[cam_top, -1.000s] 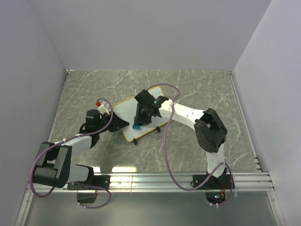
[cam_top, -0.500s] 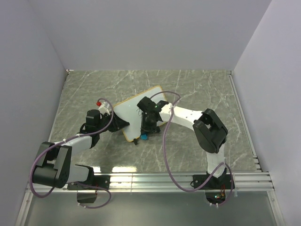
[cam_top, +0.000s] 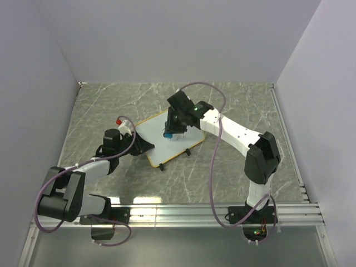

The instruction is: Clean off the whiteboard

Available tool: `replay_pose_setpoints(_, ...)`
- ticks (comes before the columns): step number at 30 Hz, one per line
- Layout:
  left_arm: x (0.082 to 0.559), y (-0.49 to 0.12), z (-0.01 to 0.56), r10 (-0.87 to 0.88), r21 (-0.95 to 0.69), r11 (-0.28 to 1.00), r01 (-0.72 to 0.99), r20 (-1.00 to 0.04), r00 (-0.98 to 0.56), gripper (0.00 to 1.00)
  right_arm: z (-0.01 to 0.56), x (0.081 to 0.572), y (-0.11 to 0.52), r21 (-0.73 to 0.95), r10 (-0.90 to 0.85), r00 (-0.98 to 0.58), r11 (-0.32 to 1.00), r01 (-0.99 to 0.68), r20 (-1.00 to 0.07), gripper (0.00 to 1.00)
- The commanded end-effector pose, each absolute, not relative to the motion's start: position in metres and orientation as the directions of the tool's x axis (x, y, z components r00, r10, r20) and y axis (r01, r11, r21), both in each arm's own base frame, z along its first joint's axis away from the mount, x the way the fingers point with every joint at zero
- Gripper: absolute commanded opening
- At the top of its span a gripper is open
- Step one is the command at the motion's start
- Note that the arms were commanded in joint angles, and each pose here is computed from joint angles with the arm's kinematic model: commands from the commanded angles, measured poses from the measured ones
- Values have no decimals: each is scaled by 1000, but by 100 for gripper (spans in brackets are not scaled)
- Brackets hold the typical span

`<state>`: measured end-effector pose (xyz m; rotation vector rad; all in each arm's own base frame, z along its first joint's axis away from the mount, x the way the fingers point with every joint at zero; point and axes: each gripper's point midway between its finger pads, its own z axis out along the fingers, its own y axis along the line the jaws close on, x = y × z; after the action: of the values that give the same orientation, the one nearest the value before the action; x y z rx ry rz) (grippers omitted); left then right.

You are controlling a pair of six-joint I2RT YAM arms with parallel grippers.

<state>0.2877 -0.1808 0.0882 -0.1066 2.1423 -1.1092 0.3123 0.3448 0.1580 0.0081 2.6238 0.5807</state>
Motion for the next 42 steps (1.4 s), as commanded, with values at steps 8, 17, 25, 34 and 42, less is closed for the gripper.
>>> replay_pose_setpoints(8,286,-175,66,-347,-698,693,179,-542,-765,0,179,381,367,404,72,-884,905,-137,-463,0)
replay_pose_setpoints(17,285,-178,64,-333,-690,700,182,-541,-772,0,127,358,375,447,82,-935,890,-87,-346,0)
replay_pose_setpoints(25,279,-184,62,-311,-681,707,194,-545,-779,0,57,300,334,395,81,-968,918,-20,-236,0)
replay_pose_setpoints(34,275,-190,61,-284,-670,713,207,-547,-788,0,22,262,304,345,78,-979,939,8,-189,0)
replay_pose_setpoints(42,272,-193,60,-270,-661,718,218,-553,-788,0,76,305,328,370,77,-950,928,-42,-303,0)
